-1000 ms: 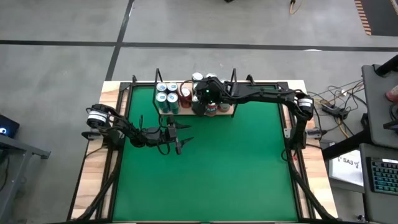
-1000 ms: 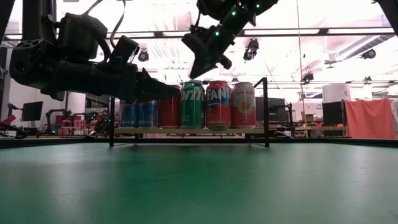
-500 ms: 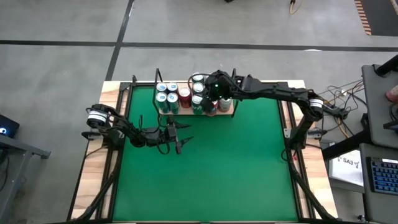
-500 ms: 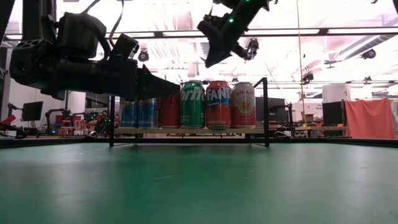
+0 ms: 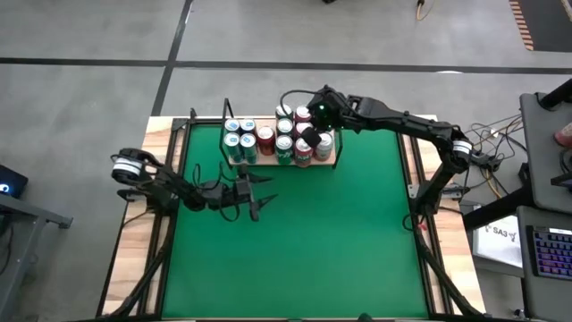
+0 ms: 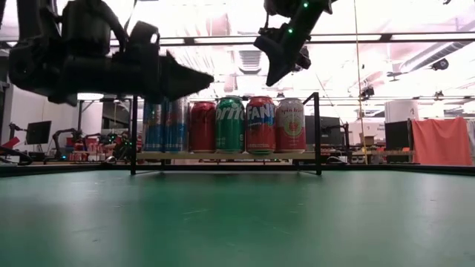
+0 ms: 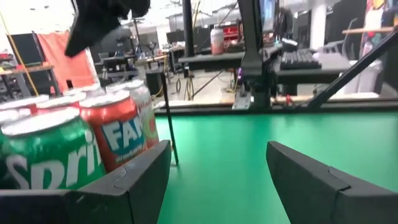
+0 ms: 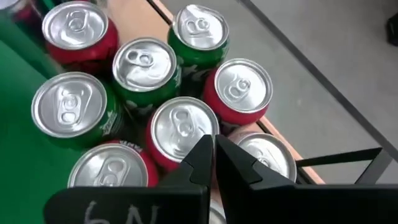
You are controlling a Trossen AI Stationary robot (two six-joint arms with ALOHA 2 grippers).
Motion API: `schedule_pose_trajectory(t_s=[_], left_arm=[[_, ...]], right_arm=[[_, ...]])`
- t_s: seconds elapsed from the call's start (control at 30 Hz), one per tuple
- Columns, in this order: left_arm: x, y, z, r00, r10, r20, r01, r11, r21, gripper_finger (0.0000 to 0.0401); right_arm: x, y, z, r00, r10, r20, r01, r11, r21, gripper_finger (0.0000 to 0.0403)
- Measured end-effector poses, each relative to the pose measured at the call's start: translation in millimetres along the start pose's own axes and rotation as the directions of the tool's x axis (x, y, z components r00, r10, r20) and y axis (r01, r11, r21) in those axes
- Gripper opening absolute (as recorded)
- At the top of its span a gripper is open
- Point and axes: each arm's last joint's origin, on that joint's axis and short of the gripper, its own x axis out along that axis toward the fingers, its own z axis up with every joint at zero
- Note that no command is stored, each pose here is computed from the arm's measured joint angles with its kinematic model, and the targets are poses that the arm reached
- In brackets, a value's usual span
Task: Pick and place cans onto a shelf
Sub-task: Adjust the soda cans on the shelf
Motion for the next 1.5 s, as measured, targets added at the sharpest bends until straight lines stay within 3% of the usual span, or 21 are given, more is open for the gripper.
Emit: schedule_pose_trajectory(t_s=[0.13,0.23,0.4,0.53,0.67,0.83,0.93,1.1,1.33,1.5], left_arm=[[-3.8,1.8,18.2,0.999,-0.002,0.04,0.002,1.0,-0.012,0.0248],[-9.1,5.7,35.6,0.998,0.002,0.065,-0.001,1.0,-0.015,0.0248],[-22.2,15.6,65.0,0.999,0.008,0.041,-0.008,1.0,-0.006,0.0248],[-23.2,25.5,97.7,0.994,0.018,-0.106,-0.013,0.999,0.046,0.0236],[-19.0,45.1,132.7,0.936,0.078,-0.343,-0.014,0.983,0.185,0.0205],[-7.1,81.1,170.4,0.86,0.198,-0.47,-0.063,0.956,0.287,0.0136],[4.9,100.9,181.5,0.84,0.18,-0.512,-0.03,0.958,0.286,0.0084],[35.9,124.2,184.5,0.829,0.07,-0.554,0.078,0.968,0.239,0.0008],[75.6,145.4,155.8,0.706,0.091,-0.702,0.128,0.959,0.253,0.0002],[90.9,152.1,136.8,0.627,0.16,-0.762,0.102,0.953,0.284,0.0001]], right_arm=[[0.0,0.4,1.6,1.0,0.007,0.016,-0.007,1.0,-0.006,0.0009],[-0.2,2.7,4.6,0.997,0.071,0.043,-0.071,0.997,-0.011,0.0009],[-0.8,5.1,6.2,0.992,0.115,0.057,-0.114,0.993,-0.029,0.0009],[-8.5,3.1,7.4,0.99,0.116,0.076,-0.113,0.993,-0.045,0.0009],[-14.0,3.4,8.2,0.989,0.12,0.09,-0.116,0.992,-0.051,0.0009],[-24.1,10.9,4.4,0.987,0.141,0.072,-0.136,0.988,-0.069,0.0009],[-35.0,16.0,-1.5,0.987,0.154,0.035,-0.15,0.985,-0.089,0.0009],[-56.1,23.0,-9.7,0.984,0.175,0.002,-0.175,0.98,-0.091,0.0009],[-81.9,27.4,-17.2,0.981,0.195,0.0,-0.194,0.976,-0.099,0.0009],[-89.0,30.1,-22.7,0.979,0.205,-0.017,-0.205,0.974,-0.096,0.0009]])
